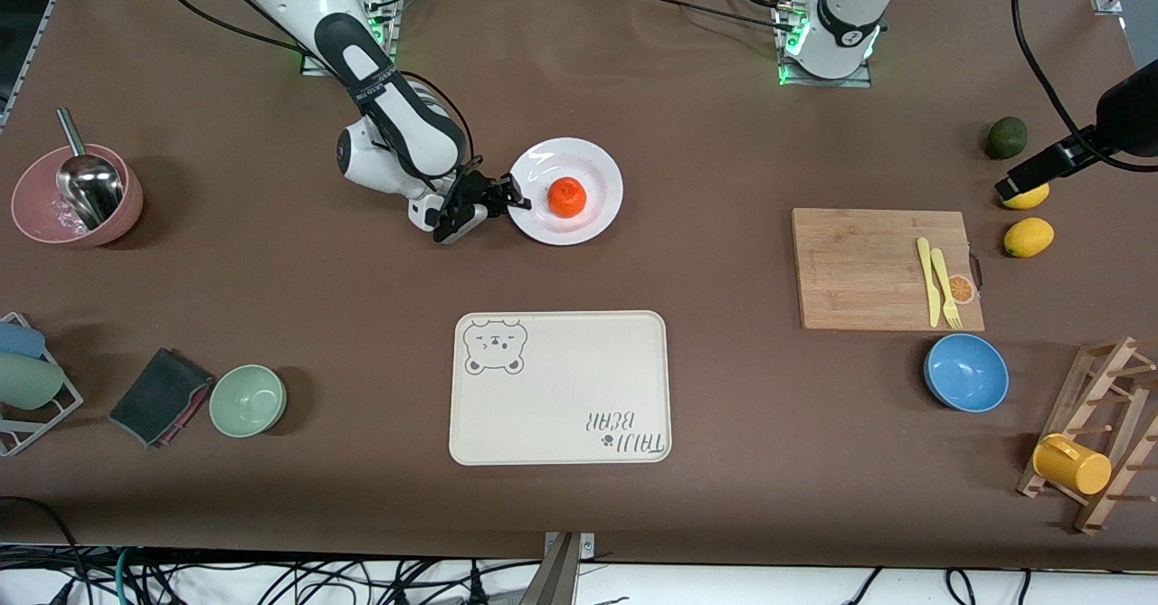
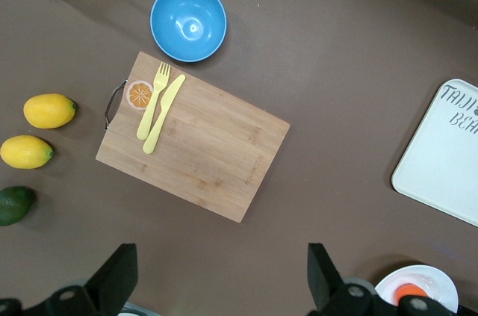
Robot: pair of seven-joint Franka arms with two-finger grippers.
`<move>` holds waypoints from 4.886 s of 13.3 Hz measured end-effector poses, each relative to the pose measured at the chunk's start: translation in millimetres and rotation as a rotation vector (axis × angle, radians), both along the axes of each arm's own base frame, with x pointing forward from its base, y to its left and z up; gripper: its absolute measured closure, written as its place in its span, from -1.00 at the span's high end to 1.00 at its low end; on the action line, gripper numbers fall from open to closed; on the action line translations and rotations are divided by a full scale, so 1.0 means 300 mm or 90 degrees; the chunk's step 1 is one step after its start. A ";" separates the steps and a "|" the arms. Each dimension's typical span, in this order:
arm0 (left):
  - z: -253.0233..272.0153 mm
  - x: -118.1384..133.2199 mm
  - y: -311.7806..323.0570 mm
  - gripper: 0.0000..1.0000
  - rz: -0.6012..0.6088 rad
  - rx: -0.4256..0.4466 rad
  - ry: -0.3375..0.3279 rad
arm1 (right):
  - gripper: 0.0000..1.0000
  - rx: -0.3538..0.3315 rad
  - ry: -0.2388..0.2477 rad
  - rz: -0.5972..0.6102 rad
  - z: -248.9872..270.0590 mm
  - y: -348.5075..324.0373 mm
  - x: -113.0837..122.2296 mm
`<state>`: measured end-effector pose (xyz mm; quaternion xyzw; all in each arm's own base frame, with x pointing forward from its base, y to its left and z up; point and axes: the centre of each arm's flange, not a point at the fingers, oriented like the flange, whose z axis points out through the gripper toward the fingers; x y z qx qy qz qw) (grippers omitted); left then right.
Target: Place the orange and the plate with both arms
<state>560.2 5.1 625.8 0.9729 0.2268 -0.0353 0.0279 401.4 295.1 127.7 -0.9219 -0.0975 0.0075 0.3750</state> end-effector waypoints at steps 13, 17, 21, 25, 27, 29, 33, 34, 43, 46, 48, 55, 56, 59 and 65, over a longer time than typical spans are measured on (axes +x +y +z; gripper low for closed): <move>-0.001 0.001 0.000 1.00 -0.002 0.000 0.000 | -0.86 0.023 -0.037 -0.081 0.147 0.019 0.245; -0.001 0.001 0.000 1.00 -0.009 -0.001 0.000 | -0.86 -0.004 -0.027 -0.089 0.247 -0.019 0.482; 0.001 0.001 0.001 1.00 -0.010 -0.001 -0.001 | -0.86 0.001 -0.008 -0.092 0.264 -0.035 0.736; 0.000 0.002 0.001 1.00 -0.010 -0.001 -0.001 | -0.86 0.006 -0.008 -0.113 0.152 0.020 0.933; -0.003 0.002 0.001 1.00 -0.011 -0.001 0.002 | -0.86 0.016 -0.016 -0.118 0.094 0.056 0.984; -0.006 0.003 0.001 1.00 -0.011 -0.001 0.004 | -0.86 0.022 -0.020 -0.114 0.048 0.097 0.996; -0.008 0.003 0.001 1.00 -0.011 -0.001 0.005 | -0.77 0.004 -0.036 -0.087 0.035 0.138 0.995; -0.008 0.003 0.001 1.00 -0.011 -0.001 0.005 | -0.56 -0.011 -0.052 -0.071 0.053 0.139 1.004; -0.008 0.003 0.025 1.00 -0.003 -0.001 0.005 | 1.00 -0.300 -0.052 0.134 0.446 -0.055 1.049; -0.010 0.003 0.046 1.00 -0.013 -0.002 0.005 | 1.00 -0.471 -0.030 0.162 0.610 -0.308 1.071; -0.012 0.002 0.080 1.00 -0.025 -0.004 0.004 | 1.00 -0.525 -0.016 0.121 0.786 -0.497 1.082; -0.017 -0.002 0.112 1.00 -0.029 -0.017 0.009 | 1.00 -0.522 0.032 0.026 1.414 -0.911 0.830; -0.017 -0.002 0.110 1.00 -0.030 -0.017 0.009 | 1.00 -0.505 0.047 0.024 1.418 -0.952 0.773; -0.018 -0.001 0.101 1.00 -0.032 -0.017 0.010 | 1.00 -0.474 0.039 -0.014 1.407 -1.097 0.660; -0.034 0.008 0.080 1.00 -0.042 -0.018 0.015 | 1.00 -0.472 -0.016 -0.068 1.568 -1.217 0.492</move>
